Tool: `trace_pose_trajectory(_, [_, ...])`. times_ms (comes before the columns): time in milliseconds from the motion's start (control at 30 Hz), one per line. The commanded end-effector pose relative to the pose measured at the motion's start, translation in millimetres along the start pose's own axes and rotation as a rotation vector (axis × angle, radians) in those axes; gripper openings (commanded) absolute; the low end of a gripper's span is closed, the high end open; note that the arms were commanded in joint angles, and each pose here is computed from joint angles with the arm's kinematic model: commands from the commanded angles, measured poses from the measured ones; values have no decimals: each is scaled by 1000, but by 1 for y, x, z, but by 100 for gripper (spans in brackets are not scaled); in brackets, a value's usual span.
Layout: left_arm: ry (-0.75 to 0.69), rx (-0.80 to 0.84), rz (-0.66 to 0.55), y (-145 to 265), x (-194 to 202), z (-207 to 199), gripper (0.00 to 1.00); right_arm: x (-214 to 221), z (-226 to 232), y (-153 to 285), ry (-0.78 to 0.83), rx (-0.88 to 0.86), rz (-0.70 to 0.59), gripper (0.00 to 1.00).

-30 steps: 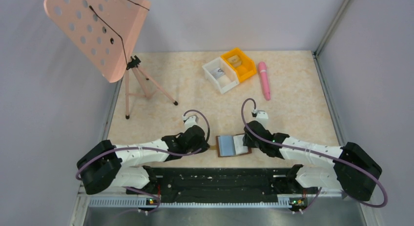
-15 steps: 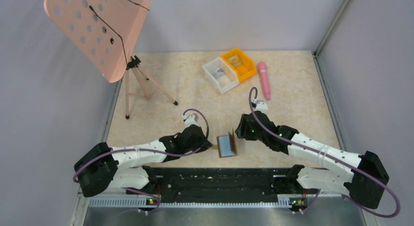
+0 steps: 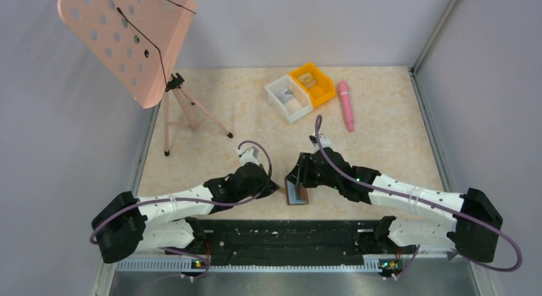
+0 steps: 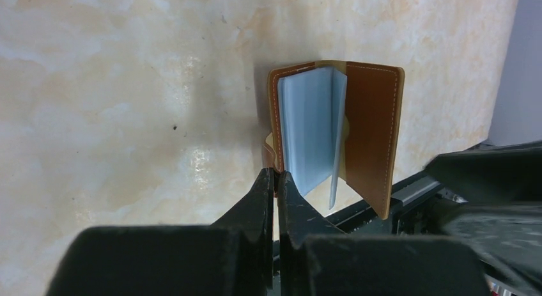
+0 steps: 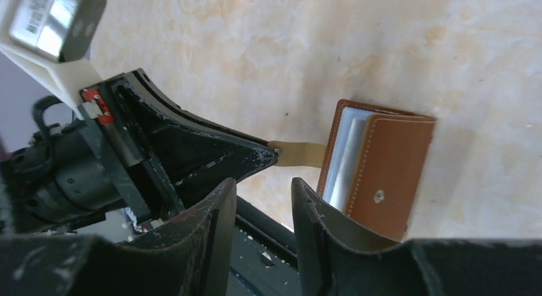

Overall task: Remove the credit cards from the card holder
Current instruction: Open the card holder at the center of the board.

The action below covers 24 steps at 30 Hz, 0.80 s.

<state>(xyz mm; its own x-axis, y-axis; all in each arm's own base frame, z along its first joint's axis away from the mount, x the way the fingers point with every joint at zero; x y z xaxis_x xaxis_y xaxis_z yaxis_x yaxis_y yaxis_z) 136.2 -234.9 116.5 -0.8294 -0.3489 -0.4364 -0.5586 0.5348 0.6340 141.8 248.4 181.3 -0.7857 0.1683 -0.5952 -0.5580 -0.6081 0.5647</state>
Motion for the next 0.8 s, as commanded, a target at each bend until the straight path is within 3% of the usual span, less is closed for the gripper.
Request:
trace_pose_trajectory(0, [11,96,-39,9,-11,-20,0,10,18,-11,-65,-157,40,37])
trace_pose_trajectory(267, [17,142,-36,13,-12,-26,0,27,-10,-24,-71,-9,62,38])
trace_pose_trajectory(567, [12,248,-67,24,-18,-38,0,21,1,-15,-106,-93,40,38])
trace_pose_trajectory(767, [9,264,-64,24,-18,-40,0,23,-12,-19,-101,4,30,38])
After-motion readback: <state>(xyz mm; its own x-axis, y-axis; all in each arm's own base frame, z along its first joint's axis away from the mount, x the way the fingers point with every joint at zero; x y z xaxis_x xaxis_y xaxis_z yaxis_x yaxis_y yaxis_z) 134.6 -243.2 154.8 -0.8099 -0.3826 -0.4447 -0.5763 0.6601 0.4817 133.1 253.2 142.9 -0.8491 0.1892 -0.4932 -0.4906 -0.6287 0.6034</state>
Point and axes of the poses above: each gripper's point midway between its finger pads, its own y axis back along the fingers, its own z axis along the line the jaws close on, x = y × z, the point moved 7 cm from there along y, back along the fingers
